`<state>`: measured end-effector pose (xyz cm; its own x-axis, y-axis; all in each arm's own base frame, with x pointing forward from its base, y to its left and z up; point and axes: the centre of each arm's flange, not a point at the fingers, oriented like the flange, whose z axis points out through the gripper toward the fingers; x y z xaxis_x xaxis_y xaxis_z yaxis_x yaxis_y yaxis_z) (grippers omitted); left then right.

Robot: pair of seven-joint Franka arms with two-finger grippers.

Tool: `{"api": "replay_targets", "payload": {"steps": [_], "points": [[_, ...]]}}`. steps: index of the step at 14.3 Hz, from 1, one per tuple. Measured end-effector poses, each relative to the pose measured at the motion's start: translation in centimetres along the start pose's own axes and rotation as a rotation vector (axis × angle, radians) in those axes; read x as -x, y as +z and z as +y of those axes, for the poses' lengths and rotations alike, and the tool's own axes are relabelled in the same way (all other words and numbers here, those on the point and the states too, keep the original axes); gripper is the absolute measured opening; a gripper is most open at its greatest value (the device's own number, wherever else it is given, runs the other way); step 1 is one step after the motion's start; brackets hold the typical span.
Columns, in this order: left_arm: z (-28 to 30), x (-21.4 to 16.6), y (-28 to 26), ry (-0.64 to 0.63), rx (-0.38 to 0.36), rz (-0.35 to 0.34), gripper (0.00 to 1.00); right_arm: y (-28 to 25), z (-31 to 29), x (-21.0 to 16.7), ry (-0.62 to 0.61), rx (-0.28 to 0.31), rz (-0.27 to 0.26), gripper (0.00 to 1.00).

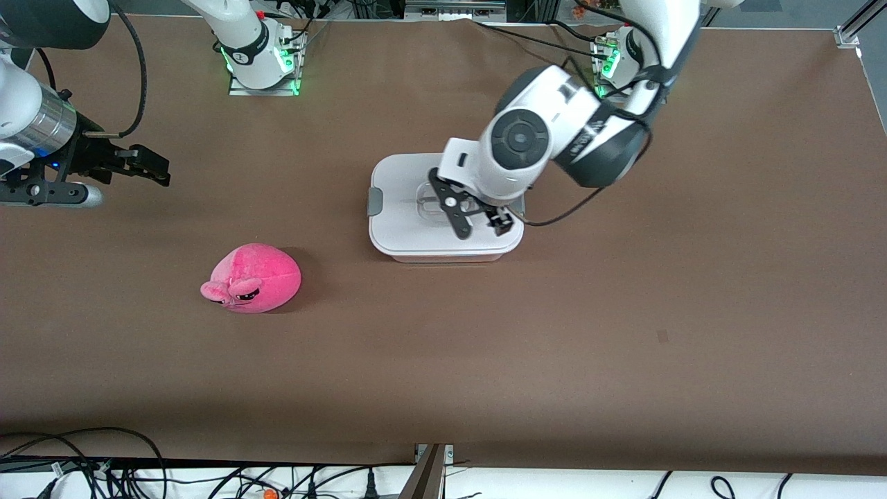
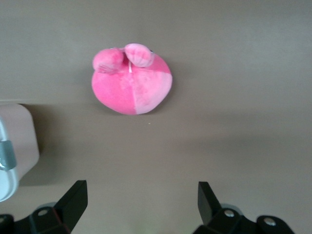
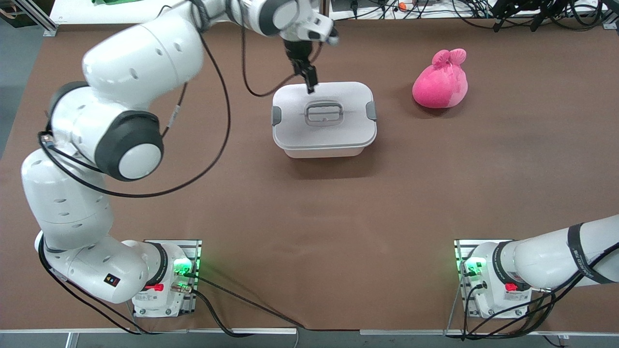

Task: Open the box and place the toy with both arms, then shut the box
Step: 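Grasp the clear lid handle with the left gripper, then lift the lid off with the left gripper while the right gripper grasps the toy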

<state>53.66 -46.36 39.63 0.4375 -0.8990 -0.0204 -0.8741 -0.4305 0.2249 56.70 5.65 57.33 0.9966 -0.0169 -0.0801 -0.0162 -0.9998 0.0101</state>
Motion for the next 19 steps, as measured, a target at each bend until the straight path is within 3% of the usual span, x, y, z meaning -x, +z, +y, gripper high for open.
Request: {"api": "replay_targets", "payload": {"steps": [5, 6, 10, 14, 17, 19], "points": [[3.1, -2.9, 6.2, 0.08, -0.042, -0.043, 1.0, -0.3, -3.7, 0.2, -0.066, -0.005, 0.034, 1.0], [3.0, -2.8, 6.2, 0.081, -0.048, -0.044, 0.93, -0.4, -3.7, 0.1, -0.068, -0.007, 0.046, 1.0], [2.6, -2.7, 6.2, 0.079, -0.051, -0.045, 0.49, -0.5, -3.6, 0.0, -0.086, -0.001, 0.054, 1.0], [3.1, -2.9, 6.0, 0.089, -0.05, -0.043, 0.11, -0.4, -3.2, -0.3, -0.089, 0.043, 0.062, 1.0], [4.4, -2.7, 4.9, 0.12, -0.045, -0.062, 0.09, -0.3, -3.7, -1.2, -0.097, 0.038, 0.113, 1.0], [5.5, -2.2, 2.7, 0.126, -0.043, -0.084, 0.07, 0.5, -3.9, -1.7, -0.1, 0.039, 0.109, 1.0]]}}
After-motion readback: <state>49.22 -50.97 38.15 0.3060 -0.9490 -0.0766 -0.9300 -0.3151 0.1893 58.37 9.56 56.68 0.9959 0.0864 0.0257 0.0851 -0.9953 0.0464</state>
